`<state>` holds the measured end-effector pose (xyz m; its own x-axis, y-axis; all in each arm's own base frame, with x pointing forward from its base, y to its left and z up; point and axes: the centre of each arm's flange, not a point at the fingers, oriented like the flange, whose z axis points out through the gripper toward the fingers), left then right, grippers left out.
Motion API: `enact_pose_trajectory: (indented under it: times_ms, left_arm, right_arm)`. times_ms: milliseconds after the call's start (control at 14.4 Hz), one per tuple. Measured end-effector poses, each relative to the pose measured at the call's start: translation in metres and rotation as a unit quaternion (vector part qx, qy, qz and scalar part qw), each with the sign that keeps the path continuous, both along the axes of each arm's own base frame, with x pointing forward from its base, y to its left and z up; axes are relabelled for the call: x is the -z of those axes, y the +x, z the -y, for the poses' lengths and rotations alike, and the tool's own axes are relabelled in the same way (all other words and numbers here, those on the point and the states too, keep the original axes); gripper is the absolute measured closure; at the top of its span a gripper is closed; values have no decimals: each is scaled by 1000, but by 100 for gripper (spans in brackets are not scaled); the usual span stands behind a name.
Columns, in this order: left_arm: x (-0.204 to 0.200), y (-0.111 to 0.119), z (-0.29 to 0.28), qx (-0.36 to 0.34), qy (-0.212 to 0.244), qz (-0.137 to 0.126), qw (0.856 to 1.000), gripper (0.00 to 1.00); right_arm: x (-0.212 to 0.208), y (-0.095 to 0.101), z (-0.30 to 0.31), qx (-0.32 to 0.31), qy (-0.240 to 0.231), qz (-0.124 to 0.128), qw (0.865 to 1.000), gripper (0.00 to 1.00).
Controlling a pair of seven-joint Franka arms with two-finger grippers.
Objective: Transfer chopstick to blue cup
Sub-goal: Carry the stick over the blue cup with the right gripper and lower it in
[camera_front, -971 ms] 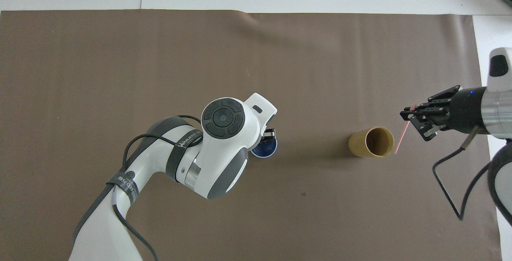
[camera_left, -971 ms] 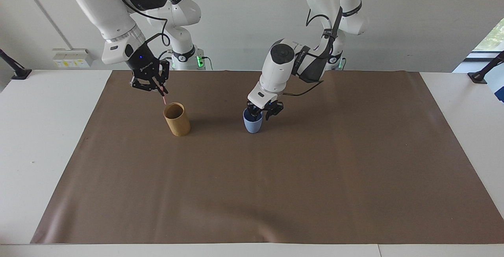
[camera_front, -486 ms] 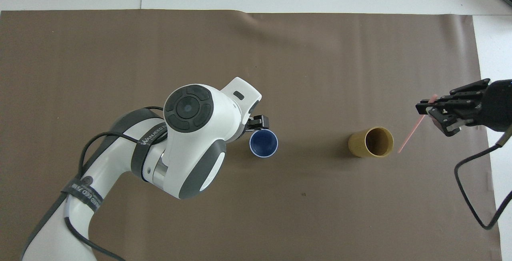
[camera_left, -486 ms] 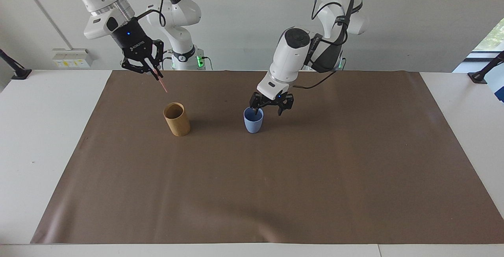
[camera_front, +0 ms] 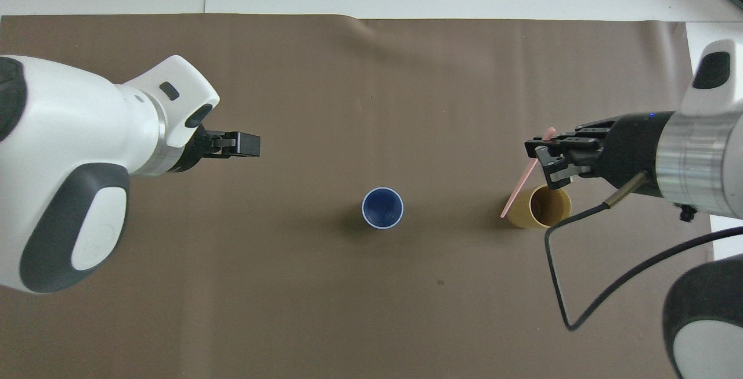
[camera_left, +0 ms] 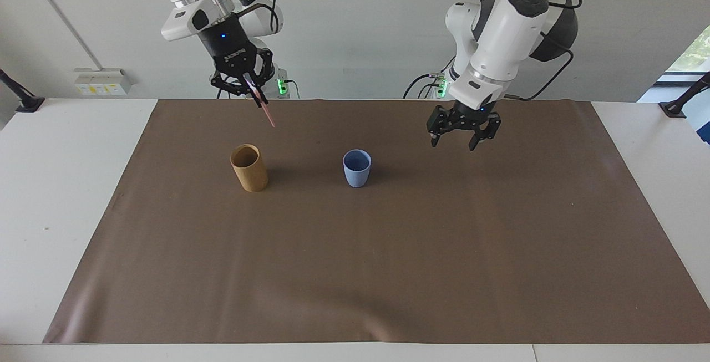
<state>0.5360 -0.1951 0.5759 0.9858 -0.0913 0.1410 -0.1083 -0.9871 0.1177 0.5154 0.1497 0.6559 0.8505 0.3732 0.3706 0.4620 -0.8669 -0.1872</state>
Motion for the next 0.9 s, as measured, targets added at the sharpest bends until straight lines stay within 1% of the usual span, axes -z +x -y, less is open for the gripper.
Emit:
enact_pose_trajectory:
  times_ms: [278,416,624,902]
  left_arm:
    - [-72,8,-80,31,23,12,999,0]
    - [-93,7,-117,47,31,10,998,0]
    - [-104,4,-148,49,37,-8,998,0]
    - [-110,-1,-174,32,38,-43,998,0]
  right_arm:
    - [17,7,-57,5,17,12,1000,92]
    - [37,10,-96,4,21,11,1000,92]
    - [66,11,-147,2,13,23,1000,92]
    - [96,21,-167,-4,12,25,1000,92]
